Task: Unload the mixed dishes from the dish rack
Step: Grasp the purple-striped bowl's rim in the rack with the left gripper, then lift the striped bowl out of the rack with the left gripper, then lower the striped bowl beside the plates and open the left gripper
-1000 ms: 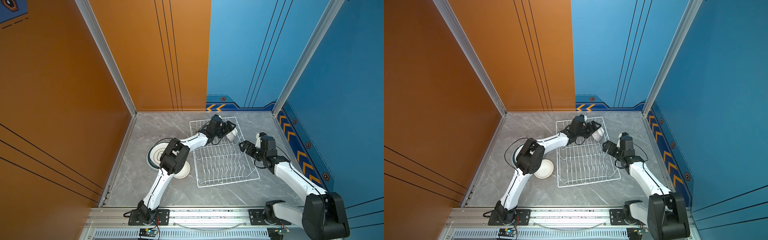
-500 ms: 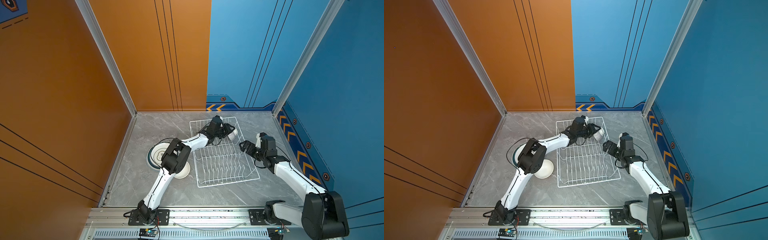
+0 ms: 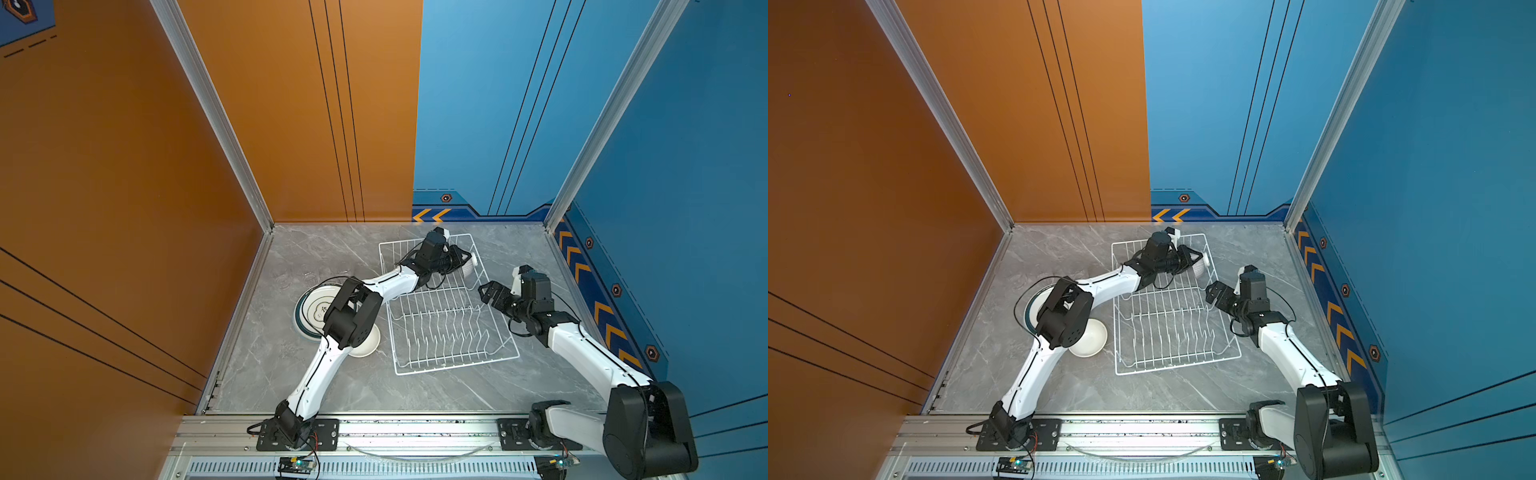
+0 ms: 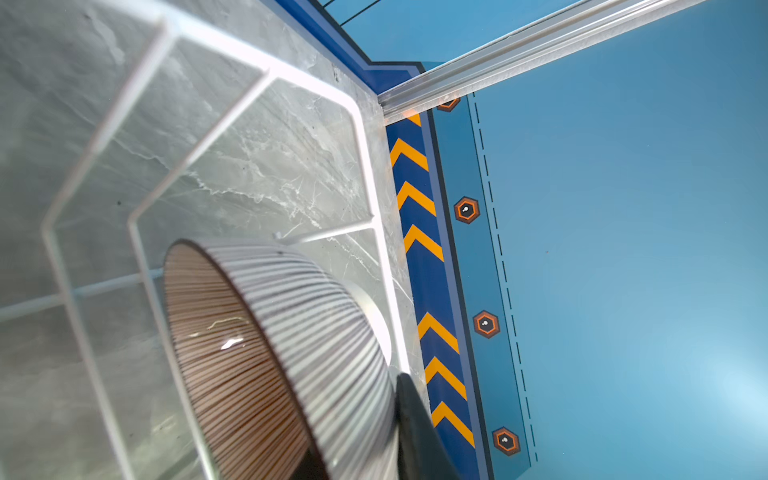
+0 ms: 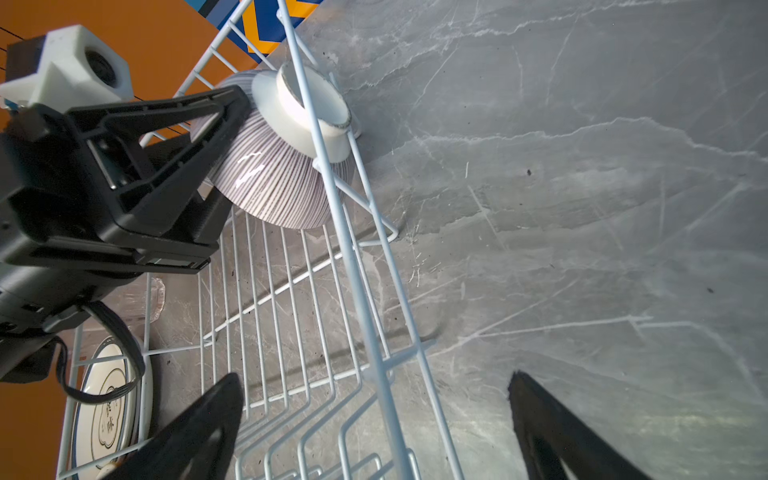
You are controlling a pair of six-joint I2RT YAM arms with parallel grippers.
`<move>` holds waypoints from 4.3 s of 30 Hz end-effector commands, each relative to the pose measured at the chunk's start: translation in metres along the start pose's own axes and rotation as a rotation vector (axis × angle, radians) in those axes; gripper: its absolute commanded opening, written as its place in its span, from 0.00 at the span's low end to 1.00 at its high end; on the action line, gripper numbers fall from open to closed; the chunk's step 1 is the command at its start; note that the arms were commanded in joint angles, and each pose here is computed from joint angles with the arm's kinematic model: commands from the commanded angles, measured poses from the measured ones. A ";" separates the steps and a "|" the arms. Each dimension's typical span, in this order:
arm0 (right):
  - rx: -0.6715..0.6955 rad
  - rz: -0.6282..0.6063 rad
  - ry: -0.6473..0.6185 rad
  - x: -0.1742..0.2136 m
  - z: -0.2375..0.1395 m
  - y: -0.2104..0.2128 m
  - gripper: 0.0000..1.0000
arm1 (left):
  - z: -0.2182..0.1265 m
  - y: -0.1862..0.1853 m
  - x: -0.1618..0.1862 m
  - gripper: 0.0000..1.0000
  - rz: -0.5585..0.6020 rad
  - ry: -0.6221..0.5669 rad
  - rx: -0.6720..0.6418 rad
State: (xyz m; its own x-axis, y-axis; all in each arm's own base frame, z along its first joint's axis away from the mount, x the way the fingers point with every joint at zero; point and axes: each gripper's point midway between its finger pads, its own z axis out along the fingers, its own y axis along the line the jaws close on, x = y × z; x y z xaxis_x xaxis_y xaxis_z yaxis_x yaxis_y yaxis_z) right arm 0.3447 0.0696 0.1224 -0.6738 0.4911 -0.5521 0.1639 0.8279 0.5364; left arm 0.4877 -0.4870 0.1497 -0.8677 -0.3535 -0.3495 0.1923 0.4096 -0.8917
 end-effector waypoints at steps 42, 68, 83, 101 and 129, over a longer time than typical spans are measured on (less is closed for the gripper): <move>-0.026 0.007 -0.050 -0.011 -0.032 0.011 1.00 | -0.149 -0.098 0.005 0.00 0.419 -0.029 -0.147; 0.005 0.025 -0.049 -0.001 -0.042 0.000 1.00 | -0.406 0.004 0.065 0.00 0.533 -0.081 -0.690; 0.038 0.038 -0.050 0.012 -0.048 -0.013 1.00 | -0.399 0.071 0.103 0.00 0.487 0.084 -0.805; 0.066 0.039 -0.037 0.015 -0.044 -0.022 1.00 | -0.373 0.108 0.113 0.00 0.479 0.239 -0.914; 0.066 0.041 -0.029 0.001 -0.034 -0.017 1.00 | -0.387 0.081 0.083 0.98 0.499 0.098 -0.887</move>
State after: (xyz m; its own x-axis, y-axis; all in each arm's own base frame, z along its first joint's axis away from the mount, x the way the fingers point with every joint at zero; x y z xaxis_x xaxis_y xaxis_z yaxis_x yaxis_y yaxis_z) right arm 0.3083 0.0501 0.1234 -0.6588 0.5329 -0.5311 0.2420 0.8185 0.5211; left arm 0.2446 -0.1648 0.1406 -0.8539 0.1026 -0.5103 0.1857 0.9759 -0.1146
